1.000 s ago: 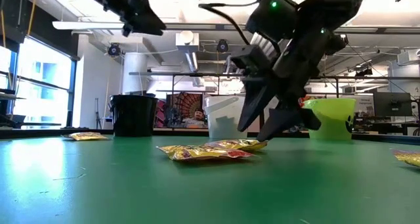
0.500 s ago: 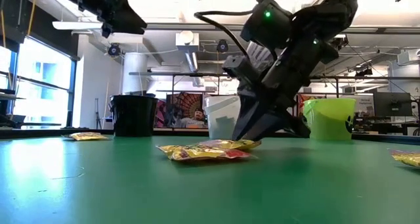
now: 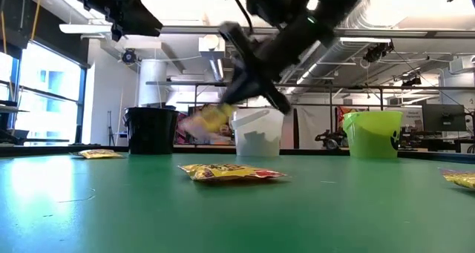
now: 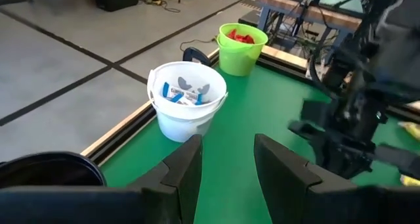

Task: Sort candy by brand, put in halloween buckets
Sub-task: Put the yellow candy into the black bucket

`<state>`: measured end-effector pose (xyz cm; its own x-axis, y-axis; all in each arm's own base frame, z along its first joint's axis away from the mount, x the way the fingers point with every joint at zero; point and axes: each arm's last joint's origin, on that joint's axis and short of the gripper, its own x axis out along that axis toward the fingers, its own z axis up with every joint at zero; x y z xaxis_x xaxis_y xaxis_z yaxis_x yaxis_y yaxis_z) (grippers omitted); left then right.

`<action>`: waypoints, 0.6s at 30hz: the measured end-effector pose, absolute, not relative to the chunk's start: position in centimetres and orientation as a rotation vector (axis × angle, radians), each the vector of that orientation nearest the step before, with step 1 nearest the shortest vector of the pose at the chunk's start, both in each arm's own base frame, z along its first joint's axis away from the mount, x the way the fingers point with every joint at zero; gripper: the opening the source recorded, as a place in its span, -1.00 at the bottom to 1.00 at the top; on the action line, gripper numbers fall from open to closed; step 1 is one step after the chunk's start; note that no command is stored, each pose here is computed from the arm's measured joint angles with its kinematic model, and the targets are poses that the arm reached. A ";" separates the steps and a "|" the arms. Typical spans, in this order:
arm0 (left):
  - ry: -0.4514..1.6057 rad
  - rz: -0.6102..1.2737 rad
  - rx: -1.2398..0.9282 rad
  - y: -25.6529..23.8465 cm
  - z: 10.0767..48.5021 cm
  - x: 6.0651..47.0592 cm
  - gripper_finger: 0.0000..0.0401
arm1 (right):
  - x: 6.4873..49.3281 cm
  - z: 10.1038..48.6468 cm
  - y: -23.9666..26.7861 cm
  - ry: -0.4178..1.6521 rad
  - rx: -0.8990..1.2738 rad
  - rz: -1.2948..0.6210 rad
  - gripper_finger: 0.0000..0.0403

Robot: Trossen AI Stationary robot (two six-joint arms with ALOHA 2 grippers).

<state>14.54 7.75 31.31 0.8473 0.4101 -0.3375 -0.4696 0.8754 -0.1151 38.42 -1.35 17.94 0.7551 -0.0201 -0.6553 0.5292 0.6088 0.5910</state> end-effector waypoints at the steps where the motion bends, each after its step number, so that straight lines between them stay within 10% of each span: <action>1: 0.304 0.469 -0.208 7.7 31.4 14.4 -0.35 | 38.9 18.9 -2.1 0.635 0.846 -0.342 -1.00; 18: 0.118 0.520 -0.228 6.2 33.5 11.4 -0.69 | 46.1 28.2 -16.9 0.257 0.582 -0.493 -1.00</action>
<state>11.43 6.24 33.49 0.8618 0.4783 -0.1692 -0.5045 0.8432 -0.1859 46.10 -16.85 28.21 0.8535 -0.3709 -0.3660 0.5125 0.7244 0.4611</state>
